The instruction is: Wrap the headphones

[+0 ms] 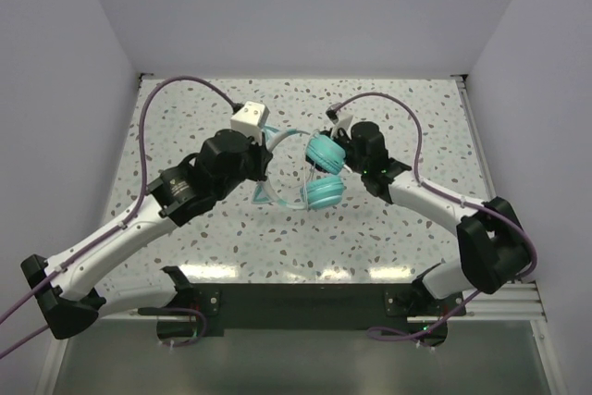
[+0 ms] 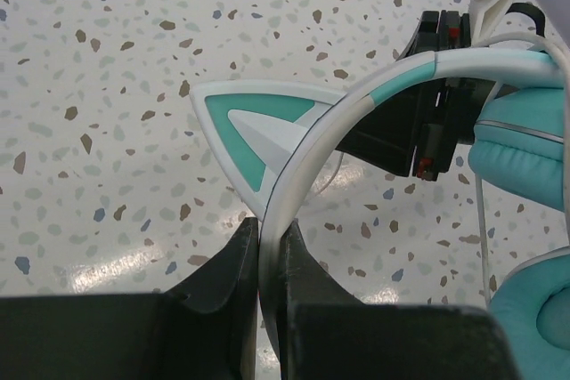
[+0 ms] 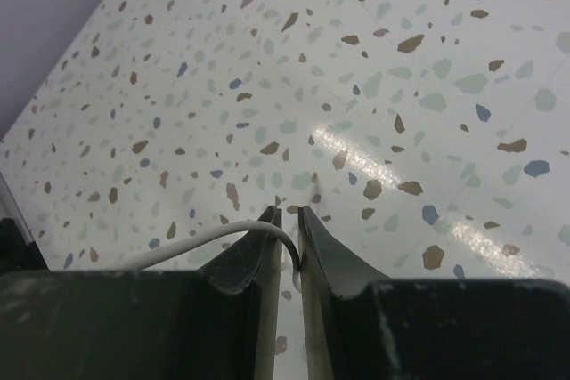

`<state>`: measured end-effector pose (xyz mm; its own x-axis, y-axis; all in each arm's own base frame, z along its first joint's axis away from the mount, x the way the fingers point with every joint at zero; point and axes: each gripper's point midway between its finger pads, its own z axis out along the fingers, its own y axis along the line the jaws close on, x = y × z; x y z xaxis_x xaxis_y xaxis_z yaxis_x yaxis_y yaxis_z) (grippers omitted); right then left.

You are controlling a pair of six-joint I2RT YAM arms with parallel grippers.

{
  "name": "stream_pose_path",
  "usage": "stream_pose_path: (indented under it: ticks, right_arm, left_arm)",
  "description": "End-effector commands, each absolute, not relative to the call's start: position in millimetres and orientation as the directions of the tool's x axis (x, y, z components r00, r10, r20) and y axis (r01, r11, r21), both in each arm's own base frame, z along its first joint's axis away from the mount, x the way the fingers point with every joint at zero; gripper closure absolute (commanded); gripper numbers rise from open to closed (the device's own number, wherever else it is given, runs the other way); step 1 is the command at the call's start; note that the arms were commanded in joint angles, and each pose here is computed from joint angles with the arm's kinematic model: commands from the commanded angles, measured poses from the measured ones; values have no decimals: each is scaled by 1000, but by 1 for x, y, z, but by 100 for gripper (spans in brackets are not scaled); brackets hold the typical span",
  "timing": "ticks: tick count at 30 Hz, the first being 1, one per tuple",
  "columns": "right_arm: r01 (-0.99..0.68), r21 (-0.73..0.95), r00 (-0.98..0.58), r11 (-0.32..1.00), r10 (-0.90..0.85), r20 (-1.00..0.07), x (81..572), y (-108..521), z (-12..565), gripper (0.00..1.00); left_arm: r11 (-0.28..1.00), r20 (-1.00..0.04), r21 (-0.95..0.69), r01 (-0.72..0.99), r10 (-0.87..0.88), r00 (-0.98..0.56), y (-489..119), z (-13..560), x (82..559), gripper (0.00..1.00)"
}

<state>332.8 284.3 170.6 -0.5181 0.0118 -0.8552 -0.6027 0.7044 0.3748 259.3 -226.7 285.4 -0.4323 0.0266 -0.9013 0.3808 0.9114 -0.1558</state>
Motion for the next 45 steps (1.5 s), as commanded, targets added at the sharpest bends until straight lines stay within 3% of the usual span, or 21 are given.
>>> stream_pose_path:
  ticks: [1, 28, 37, 45]
  right_arm:
    - [-633, 475, -503, 612, 142, -853, 342, 308, 191, 82]
    - [-525, 648, -640, 551, 246, -728, 326, 320, 110, 82]
    - [-511, 650, -658, 563, 230, -717, 314, 326, 87, 82]
    - [-531, 594, -598, 605, 229, -768, 298, 302, 94, 76]
  left_arm:
    - [899, -924, -262, 352, -128, -360, -227, 339, 263, 100]
    - [911, -901, -389, 140, -345, -261, -194, 381, 275, 100]
    - [911, -901, -394, 120, -358, -245, -191, 384, 278, 100]
    - [916, -905, -383, 118, -346, -249, -191, 385, 278, 100]
